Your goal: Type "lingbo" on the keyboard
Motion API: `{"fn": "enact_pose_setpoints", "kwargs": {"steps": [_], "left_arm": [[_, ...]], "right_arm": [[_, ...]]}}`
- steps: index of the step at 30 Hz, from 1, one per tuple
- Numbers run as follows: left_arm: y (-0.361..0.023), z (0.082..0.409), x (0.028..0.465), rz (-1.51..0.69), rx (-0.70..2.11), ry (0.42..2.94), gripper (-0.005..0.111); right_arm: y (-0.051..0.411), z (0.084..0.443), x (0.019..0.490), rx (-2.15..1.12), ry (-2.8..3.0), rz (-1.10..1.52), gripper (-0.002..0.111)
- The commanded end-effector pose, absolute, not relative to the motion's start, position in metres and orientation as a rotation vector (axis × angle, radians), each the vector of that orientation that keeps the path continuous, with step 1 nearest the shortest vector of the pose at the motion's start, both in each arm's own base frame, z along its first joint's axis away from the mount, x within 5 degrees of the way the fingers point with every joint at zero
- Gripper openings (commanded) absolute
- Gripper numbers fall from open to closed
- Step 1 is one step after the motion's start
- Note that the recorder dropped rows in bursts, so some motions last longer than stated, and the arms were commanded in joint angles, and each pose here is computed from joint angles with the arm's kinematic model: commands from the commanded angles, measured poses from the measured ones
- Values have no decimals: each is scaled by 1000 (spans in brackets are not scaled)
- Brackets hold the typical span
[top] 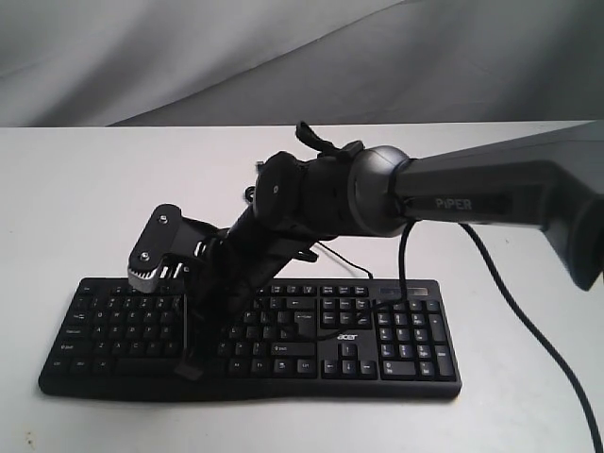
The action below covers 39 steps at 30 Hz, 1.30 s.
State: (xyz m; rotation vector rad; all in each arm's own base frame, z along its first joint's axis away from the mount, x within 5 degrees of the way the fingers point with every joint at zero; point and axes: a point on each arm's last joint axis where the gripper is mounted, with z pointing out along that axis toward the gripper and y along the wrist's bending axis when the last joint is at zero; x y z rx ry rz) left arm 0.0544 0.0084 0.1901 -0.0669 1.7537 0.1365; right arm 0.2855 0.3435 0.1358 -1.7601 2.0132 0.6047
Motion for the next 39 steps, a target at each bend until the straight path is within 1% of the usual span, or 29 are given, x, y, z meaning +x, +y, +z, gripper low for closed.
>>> {"fn": "enact_pose_setpoints", "kwargs": {"steps": [1,6,20,26,30,35,39], "left_arm": [[8,189,54,132,-71,1748,1],[8,189,54,132,-71,1748,1],[8,189,54,132,-71,1748,1],[8,189,54,132,-71,1748,1],[8,189,54,132,-71,1748,1],[8,189,54,132,-71,1748,1],[8,189,54,132,-71,1748,1]], "right_arm": [[345,132,282,-1783,2012,609,0],[346,124,283,-1799,2016,608,0],[346,123,282,-1801,2016,615,0],[346,112,282,-1815,2033,615,0],[346,123,282,-1802,2012,615,0],[358,138,286,-1781,1956,620,0],[366,137,289,-1784,1955,625,0]]}}
